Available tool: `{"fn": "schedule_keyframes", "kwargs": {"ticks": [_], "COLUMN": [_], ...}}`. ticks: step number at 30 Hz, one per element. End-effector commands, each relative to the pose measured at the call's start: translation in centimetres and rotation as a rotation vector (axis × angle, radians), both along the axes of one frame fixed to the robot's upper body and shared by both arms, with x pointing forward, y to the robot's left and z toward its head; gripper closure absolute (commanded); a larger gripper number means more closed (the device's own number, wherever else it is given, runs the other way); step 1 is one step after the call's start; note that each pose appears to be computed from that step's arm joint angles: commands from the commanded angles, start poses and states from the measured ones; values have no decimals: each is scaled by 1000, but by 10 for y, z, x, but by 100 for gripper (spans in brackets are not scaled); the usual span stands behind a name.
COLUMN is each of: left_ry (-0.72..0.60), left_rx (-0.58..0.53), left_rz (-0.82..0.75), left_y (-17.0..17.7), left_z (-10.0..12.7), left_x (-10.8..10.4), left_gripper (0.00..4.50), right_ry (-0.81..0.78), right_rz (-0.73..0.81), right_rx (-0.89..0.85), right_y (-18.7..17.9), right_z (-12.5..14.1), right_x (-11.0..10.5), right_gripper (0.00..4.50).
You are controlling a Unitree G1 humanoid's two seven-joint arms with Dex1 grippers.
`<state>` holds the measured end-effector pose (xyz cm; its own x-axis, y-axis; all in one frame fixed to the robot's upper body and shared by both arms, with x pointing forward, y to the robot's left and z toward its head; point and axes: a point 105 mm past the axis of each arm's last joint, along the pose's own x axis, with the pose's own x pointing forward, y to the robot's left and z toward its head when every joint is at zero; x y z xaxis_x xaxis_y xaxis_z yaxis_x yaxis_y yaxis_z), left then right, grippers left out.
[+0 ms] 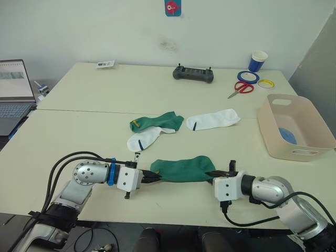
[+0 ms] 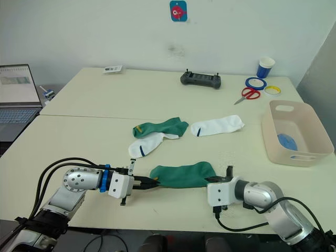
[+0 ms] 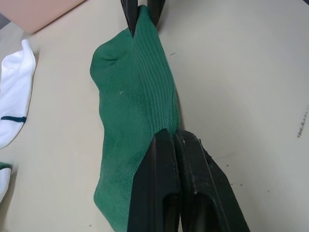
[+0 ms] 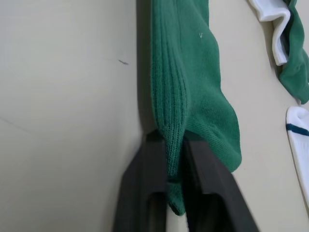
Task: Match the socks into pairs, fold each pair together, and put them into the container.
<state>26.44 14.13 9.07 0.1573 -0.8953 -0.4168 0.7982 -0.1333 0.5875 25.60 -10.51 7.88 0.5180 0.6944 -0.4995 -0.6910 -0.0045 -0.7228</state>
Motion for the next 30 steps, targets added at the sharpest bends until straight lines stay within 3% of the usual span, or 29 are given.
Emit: {"fn": "schedule_keyframes", "kwargs": {"ticks": [1,6,10,15,19,24,30], "left_ry": [91,433,799,965,970,862,704], "left_rx": [-21,-9,139,157,134,174,195], "left_rz": [-7,-10,-49,-16,83,181,230], "left_y": [-1,-9,3,5,-3,-11,-24], "left_z": [12,34,45,54,42,21,13], "left_x": [-6,-29,-61,-64,-44,-7,35], "left_gripper": [450,450,450,450,450,450,450], "right_ry": [-30,133,377,612,688,727,648], "right_rz": [65,70,59,-6,-151,-295,-372], "right_rx": [82,178,237,316,272,286,242], "right_y": [9,8,5,5,-6,-10,-17], "right_z": [23,34,41,52,41,33,29], "right_x": [-8,-26,-52,-67,-59,-37,-8], "right_gripper": [447,447,447,447,447,447,447]}}
